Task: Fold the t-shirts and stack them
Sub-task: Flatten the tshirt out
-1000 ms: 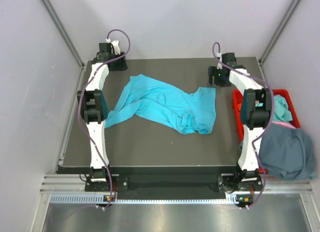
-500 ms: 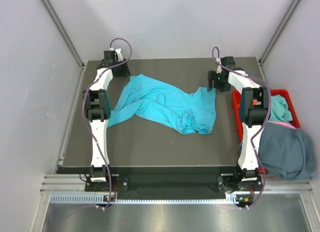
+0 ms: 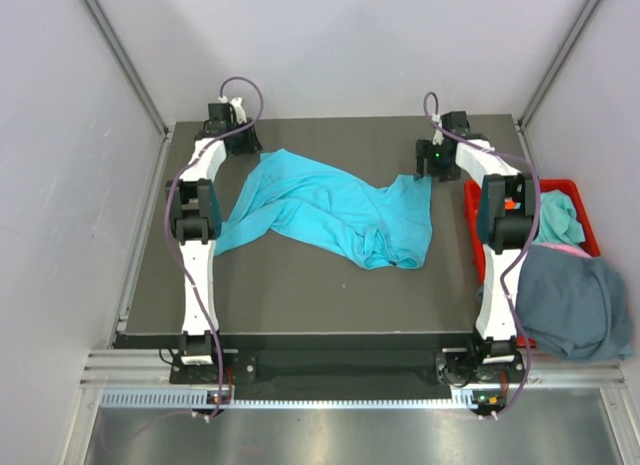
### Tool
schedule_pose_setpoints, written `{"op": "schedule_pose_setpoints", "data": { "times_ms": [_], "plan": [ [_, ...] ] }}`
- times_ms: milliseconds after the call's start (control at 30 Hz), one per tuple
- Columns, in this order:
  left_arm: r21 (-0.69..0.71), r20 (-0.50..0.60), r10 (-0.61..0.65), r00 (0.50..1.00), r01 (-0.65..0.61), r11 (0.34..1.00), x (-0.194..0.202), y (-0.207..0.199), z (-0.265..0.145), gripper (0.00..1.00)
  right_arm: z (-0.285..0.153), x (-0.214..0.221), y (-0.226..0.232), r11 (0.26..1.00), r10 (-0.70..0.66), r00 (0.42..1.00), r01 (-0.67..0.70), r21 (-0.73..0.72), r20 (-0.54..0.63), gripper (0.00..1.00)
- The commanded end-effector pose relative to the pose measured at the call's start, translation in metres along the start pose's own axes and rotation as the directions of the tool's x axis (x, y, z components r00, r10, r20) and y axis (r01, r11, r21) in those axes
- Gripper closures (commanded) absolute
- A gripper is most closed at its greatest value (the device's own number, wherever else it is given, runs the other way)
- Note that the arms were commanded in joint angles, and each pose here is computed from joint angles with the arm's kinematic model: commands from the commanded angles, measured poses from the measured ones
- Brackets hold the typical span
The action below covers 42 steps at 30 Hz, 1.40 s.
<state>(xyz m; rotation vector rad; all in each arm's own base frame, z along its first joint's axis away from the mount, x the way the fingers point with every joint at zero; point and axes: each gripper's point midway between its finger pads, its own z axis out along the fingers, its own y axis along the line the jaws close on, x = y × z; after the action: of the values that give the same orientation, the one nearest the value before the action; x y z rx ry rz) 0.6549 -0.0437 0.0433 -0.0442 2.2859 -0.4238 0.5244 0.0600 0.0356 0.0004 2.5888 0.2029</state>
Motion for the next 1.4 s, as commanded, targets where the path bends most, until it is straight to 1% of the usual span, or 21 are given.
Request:
{"op": "schedule_pose_setpoints", "data": {
  "times_ms": [0,33,100,300,467,600,700,733,933,967,1033,1067,1167,1200,1367],
  "plan": [
    [0.029,0.022,-0.005,1.000,0.004,1.000,-0.007,-0.006,-0.008,0.59,0.009,0.001,0.005,1.000,0.009,1.000,-0.010,-0.015,-0.018,0.23],
    [0.031,0.027,-0.004,1.000,0.003,1.000,-0.009,-0.008,-0.011,0.55,0.009,0.001,0.005,1.000,0.011,1.000,-0.011,-0.018,-0.018,0.23],
    [0.038,0.021,-0.013,1.000,0.013,0.999,-0.008,-0.011,-0.016,0.53,0.010,0.002,0.005,1.000,0.010,1.000,-0.010,-0.018,-0.021,0.23],
    [0.041,0.012,-0.018,1.000,0.018,0.999,-0.005,-0.014,-0.022,0.52,0.008,0.001,0.006,1.000,0.012,1.000,-0.013,-0.023,-0.017,0.23],
    [0.043,0.006,-0.015,1.000,0.015,0.999,-0.003,-0.015,-0.027,0.55,0.008,-0.001,0.009,1.000,0.011,1.000,-0.011,-0.027,-0.013,0.23],
    [0.044,0.003,-0.018,1.000,0.017,0.999,0.000,-0.014,-0.024,0.59,0.009,-0.001,0.010,1.000,0.010,1.000,-0.010,-0.029,-0.014,0.23],
    [0.045,0.000,-0.022,1.000,0.022,0.999,0.001,-0.013,-0.020,0.67,0.008,0.000,0.009,1.000,0.007,1.000,-0.007,-0.027,-0.015,0.23],
    [0.046,-0.004,-0.022,1.000,0.022,0.999,0.004,-0.013,-0.017,0.72,0.008,-0.001,0.009,1.000,0.008,1.000,-0.008,-0.026,-0.013,0.23],
    [0.051,-0.010,-0.023,1.000,0.024,0.998,0.006,-0.013,-0.014,0.82,0.008,0.000,0.008,1.000,0.004,1.000,-0.004,-0.021,-0.014,0.23],
    [0.054,-0.010,-0.022,1.000,0.022,0.998,0.006,-0.013,-0.013,0.86,0.009,0.000,0.009,1.000,0.002,1.000,-0.003,-0.024,-0.015,0.23],
    [0.053,-0.002,-0.017,1.000,0.018,0.998,0.003,-0.012,-0.015,0.89,0.009,0.001,0.009,1.000,0.002,1.000,-0.003,-0.023,-0.016,0.23],
    [0.054,-0.002,-0.017,1.000,0.018,0.998,0.003,-0.013,-0.015,0.93,0.009,0.001,0.008,1.000,0.007,1.000,-0.007,-0.022,-0.017,0.23],
    [0.059,0.004,-0.018,1.000,0.017,0.998,0.000,-0.014,-0.016,0.97,0.007,0.004,0.009,1.000,0.004,1.000,-0.005,-0.023,-0.021,0.23],
    [0.063,0.004,-0.019,1.000,0.019,0.998,0.000,-0.015,-0.017,1.00,0.007,0.006,0.011,1.000,0.005,1.000,-0.006,-0.031,-0.025,0.23],
    [0.067,0.008,-0.023,1.000,0.023,0.997,-0.002,-0.016,-0.018,1.00,0.010,0.015,0.014,0.999,0.016,0.999,-0.018,-0.051,-0.046,0.22]
  ]
}}
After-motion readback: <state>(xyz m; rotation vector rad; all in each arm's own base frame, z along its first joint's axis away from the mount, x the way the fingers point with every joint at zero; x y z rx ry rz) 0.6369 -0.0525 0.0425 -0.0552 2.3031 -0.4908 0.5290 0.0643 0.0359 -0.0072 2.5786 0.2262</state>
